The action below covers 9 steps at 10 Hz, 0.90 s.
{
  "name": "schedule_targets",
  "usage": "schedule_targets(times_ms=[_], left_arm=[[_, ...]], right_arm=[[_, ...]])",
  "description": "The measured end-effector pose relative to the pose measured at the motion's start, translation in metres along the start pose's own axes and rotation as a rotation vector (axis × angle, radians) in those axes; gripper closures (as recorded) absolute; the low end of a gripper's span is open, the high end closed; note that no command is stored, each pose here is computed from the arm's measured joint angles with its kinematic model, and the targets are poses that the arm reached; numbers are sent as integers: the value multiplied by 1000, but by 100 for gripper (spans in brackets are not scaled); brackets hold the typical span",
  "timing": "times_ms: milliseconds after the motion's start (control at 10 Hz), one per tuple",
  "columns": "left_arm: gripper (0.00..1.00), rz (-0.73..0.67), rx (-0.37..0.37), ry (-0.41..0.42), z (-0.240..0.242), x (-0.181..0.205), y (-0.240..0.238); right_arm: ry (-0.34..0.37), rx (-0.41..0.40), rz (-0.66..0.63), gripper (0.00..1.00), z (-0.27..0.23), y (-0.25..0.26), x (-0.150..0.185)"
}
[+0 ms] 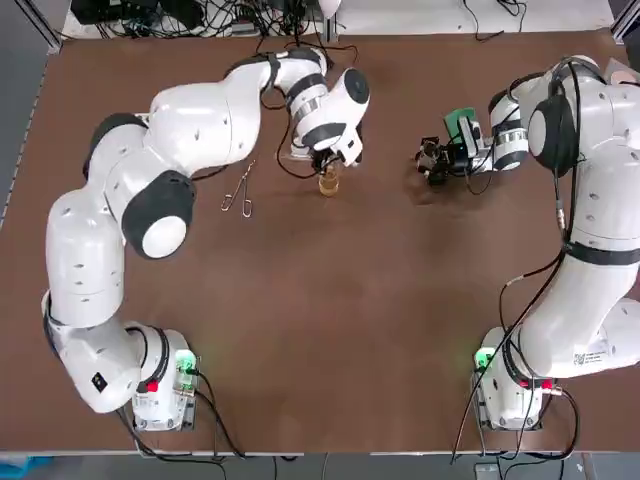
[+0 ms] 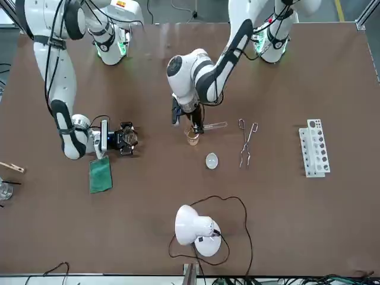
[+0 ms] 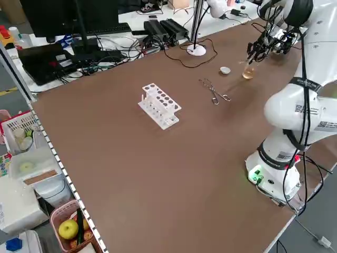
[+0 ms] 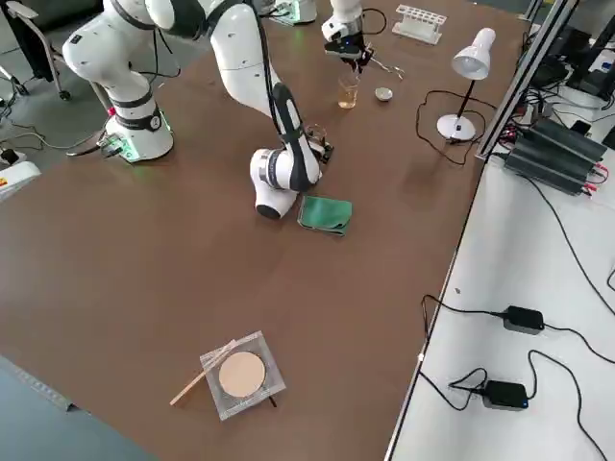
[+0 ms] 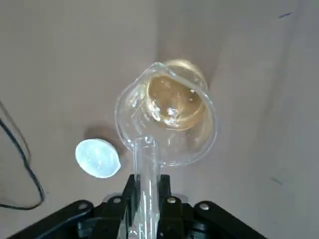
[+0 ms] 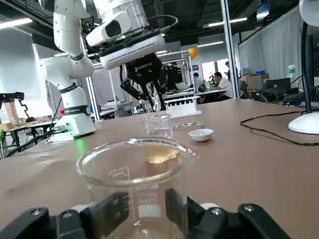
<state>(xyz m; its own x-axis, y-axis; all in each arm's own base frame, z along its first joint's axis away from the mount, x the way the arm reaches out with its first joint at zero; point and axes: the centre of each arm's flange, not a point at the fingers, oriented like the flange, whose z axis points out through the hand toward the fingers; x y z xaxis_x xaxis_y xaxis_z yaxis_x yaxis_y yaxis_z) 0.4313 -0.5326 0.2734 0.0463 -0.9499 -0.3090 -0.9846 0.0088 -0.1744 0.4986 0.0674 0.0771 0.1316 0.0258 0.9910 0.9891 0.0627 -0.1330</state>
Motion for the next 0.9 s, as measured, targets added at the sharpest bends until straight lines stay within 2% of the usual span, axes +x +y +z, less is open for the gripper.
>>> schedule_targets(times_ms=[900], left_arm=[[79, -28, -4, -13, 4, 3, 3]], right_arm=[[0, -1, 7, 57, 0, 0, 0]])
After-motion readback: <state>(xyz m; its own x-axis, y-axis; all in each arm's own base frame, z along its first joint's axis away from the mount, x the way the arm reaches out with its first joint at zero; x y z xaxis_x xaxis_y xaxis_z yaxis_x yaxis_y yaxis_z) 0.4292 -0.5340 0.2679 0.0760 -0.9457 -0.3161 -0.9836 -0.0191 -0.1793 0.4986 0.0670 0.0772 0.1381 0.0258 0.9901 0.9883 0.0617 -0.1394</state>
